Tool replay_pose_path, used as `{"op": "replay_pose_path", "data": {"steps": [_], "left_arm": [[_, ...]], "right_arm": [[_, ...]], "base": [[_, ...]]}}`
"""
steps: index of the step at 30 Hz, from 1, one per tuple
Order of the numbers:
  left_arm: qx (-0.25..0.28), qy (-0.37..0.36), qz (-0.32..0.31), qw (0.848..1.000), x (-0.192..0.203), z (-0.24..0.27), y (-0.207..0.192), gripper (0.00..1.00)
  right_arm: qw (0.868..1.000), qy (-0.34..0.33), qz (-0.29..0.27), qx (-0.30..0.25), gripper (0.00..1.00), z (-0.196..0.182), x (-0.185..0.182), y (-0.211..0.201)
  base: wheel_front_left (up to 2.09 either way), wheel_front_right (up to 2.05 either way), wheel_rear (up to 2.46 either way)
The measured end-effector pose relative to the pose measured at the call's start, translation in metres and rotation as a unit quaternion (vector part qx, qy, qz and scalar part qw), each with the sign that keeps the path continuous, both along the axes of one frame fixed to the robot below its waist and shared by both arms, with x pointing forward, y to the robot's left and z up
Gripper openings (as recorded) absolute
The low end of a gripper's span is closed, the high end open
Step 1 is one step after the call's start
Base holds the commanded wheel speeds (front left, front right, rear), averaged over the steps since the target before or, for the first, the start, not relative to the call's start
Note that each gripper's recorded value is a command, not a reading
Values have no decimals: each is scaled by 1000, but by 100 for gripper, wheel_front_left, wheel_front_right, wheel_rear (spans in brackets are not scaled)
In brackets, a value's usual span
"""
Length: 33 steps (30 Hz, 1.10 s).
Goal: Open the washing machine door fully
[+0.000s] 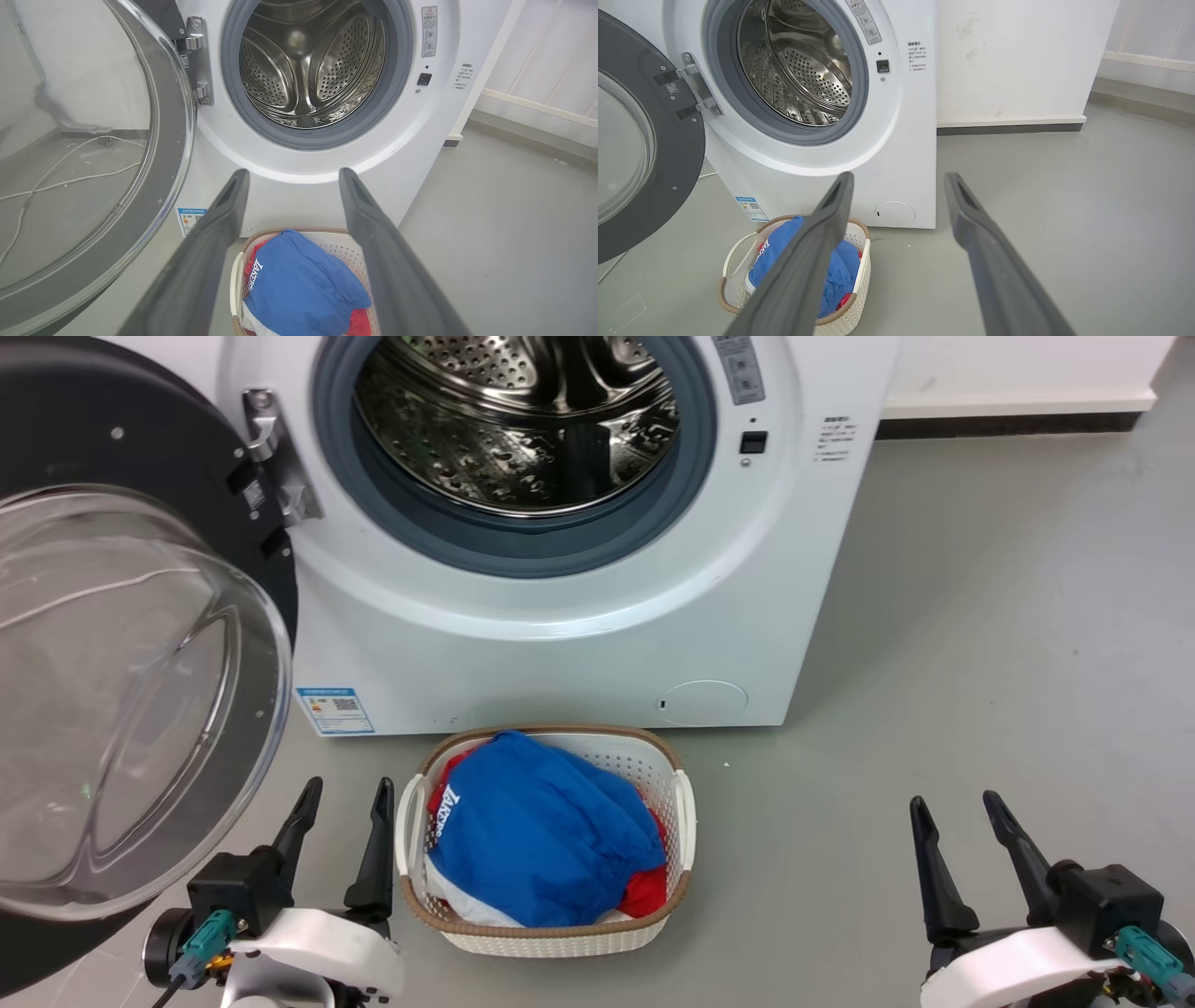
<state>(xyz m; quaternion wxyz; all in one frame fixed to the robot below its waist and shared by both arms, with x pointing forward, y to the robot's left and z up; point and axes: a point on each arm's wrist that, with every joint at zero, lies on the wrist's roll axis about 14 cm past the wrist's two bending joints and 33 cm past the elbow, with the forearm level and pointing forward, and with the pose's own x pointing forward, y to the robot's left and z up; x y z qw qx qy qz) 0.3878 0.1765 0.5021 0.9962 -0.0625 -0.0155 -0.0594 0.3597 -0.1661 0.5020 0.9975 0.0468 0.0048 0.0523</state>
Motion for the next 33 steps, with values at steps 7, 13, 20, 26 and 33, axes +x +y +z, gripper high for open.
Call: {"op": "replay_pose_path", "data": {"steps": [7, 13, 20, 26, 33], "left_arm": [[-1, 7, -12, 1000, 3, -5, -8, 100], [-3, 9, -10, 1000, 3, -7, -8, 100], [-7, 8, -6, 1000, 1, -7, -7, 100], [-8, 7, -4, 1000, 0, -7, -7, 100], [-10, 23, -3, 1000, -4, -17, -7, 0]], "right_arm": [[1000, -1, -10, -2, 100, 1, -3, -6], [1000, -5, -14, -4, 100, 3, -4, -9], [1000, -10, -12, -5, 100, 7, -5, -8], [1000, -12, -10, -5, 100, 9, -8, -6], [1000, 3, -9, -4, 0, 1, -11, -6]], "base": [[0, 0, 0], [0, 0, 0], [0, 0, 0], [0, 0, 0], [0, 0, 0]]}}
